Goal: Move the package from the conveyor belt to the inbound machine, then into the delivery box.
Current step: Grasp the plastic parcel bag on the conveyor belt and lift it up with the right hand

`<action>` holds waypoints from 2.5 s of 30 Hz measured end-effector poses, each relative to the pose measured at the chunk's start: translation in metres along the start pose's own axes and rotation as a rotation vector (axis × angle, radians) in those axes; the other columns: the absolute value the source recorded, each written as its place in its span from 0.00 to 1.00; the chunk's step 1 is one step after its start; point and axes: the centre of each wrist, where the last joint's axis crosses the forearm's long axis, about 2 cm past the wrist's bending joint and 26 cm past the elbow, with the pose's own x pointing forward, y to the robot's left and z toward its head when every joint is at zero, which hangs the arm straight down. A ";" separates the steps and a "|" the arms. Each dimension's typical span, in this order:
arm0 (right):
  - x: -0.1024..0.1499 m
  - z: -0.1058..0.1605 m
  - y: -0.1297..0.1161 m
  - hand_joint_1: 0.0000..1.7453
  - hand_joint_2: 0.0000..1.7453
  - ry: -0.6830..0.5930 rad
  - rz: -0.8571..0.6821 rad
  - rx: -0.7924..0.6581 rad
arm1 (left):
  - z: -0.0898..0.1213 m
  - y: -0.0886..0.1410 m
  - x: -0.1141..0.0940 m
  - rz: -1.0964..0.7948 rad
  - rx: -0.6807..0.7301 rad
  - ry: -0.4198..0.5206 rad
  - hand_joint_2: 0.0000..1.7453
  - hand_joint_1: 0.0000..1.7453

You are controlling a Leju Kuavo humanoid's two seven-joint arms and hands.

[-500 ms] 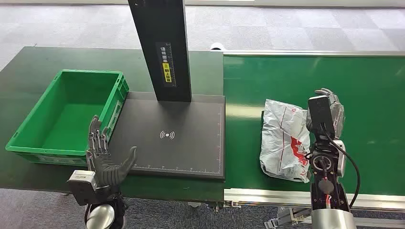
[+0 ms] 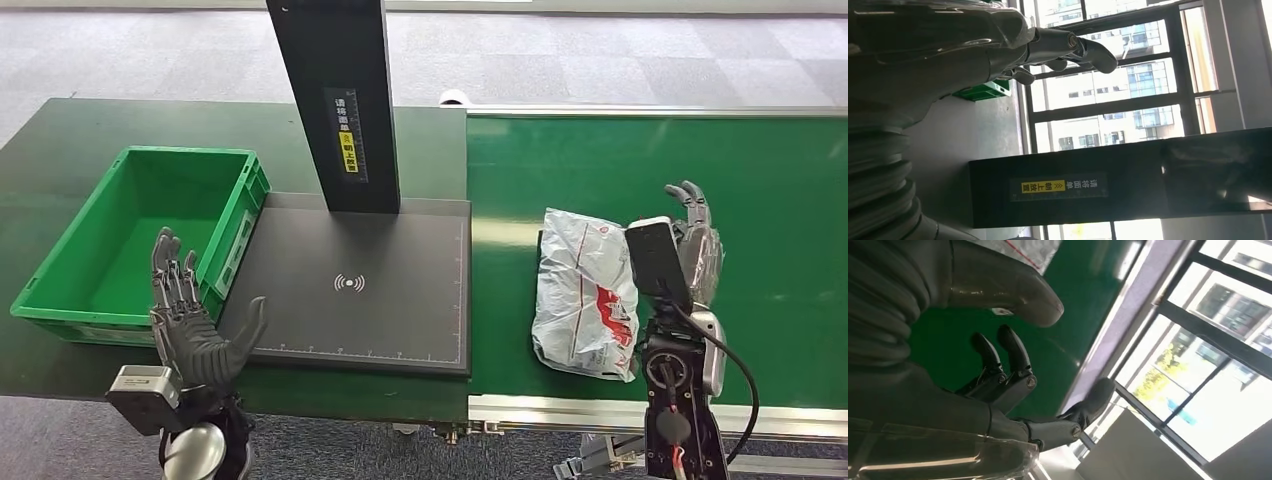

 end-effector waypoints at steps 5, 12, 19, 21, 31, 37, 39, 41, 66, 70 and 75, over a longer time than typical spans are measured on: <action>-0.030 -0.017 0.017 0.00 1.00 0.160 0.119 0.152 | -0.008 -0.006 -0.004 0.014 -0.028 0.014 1.00 0.00; -0.065 -0.029 0.031 0.00 1.00 0.305 0.177 0.285 | -0.011 -0.011 -0.011 0.029 -0.044 0.039 1.00 0.00; -0.078 -0.034 0.038 0.00 1.00 0.417 0.216 0.366 | -0.015 -0.013 -0.012 0.038 -0.044 0.047 1.00 0.00; -0.080 -0.034 0.040 0.00 1.00 0.433 0.218 0.379 | -0.015 -0.013 -0.012 0.038 -0.044 0.048 1.00 0.00; -0.086 -0.030 0.044 0.00 1.00 0.468 0.221 0.410 | -0.015 -0.013 -0.013 0.038 -0.044 0.050 1.00 0.00; -0.092 -0.024 0.048 0.00 1.00 0.504 0.219 0.448 | -0.013 -0.013 -0.013 0.037 -0.043 0.055 1.00 0.00; -0.094 -0.021 0.050 0.00 1.00 0.526 0.221 0.479 | -0.012 -0.013 -0.013 0.039 -0.042 0.058 1.00 0.00; -0.097 -0.017 0.053 0.00 1.00 0.571 0.225 0.541 | -0.012 -0.013 -0.013 0.048 -0.045 0.061 1.00 0.00; -0.087 -0.017 0.068 1.00 1.00 0.725 0.299 0.734 | -0.021 -0.026 -0.016 0.087 -0.087 0.073 1.00 0.00; -0.087 -0.015 0.070 1.00 1.00 0.715 0.295 0.718 | -0.021 -0.025 -0.016 0.085 -0.083 0.070 1.00 0.00; -0.085 -0.014 0.072 1.00 1.00 0.623 0.261 0.593 | -0.017 -0.020 -0.014 0.068 -0.058 0.074 1.00 0.00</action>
